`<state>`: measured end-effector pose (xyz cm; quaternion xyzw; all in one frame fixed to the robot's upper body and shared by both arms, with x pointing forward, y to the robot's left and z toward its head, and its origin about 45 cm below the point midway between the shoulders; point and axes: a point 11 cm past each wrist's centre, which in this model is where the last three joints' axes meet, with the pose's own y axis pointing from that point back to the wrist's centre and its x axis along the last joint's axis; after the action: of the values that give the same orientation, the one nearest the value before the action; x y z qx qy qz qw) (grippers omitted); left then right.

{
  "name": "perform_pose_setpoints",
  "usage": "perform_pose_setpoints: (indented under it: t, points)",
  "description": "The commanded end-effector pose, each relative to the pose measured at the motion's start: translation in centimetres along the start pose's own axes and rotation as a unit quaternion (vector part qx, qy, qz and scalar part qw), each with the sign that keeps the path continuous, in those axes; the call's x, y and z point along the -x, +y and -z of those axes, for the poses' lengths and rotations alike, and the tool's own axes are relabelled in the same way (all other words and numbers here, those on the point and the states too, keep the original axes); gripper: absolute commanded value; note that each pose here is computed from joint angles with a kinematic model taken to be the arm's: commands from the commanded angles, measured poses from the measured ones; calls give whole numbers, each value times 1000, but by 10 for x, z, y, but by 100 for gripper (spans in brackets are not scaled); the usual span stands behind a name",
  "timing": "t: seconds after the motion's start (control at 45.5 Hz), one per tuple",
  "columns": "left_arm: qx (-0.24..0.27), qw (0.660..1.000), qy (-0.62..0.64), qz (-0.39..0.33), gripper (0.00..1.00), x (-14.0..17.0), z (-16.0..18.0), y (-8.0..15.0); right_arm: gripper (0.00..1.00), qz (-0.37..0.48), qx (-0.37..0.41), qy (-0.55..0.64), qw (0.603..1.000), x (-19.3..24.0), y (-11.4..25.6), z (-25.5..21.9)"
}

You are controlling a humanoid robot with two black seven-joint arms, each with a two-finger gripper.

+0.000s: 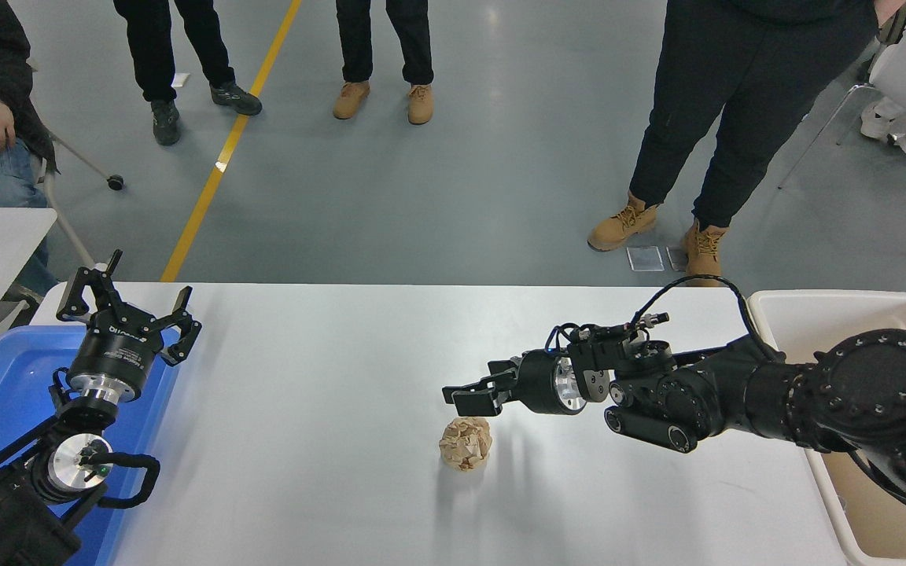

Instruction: Clean the table surface

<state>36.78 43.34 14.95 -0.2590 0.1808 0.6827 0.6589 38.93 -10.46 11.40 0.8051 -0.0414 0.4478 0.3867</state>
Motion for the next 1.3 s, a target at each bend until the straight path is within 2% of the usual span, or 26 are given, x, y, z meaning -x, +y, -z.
perform_pose_setpoints:
  t: [0.0,0.132,0.286,0.571,1.275]
  points:
    - [0,1000,0,0,99,0,0,0,98,35,-7,-27,999,0,-1,11]
    - [0,1000,0,0,99,0,0,0,98,36,-24,-34,998,-14,-1,26]
    - [0,1000,0,0,99,0,0,0,98,80,-37,-53,995,0,-1,34]
    - [0,1000,0,0,99,0,0,0,98,99,-32,-69,992,22,-1,30]
    - [0,1000,0,-1,99,0,0,1,98,74,-30,-72,994,36,-4,25]
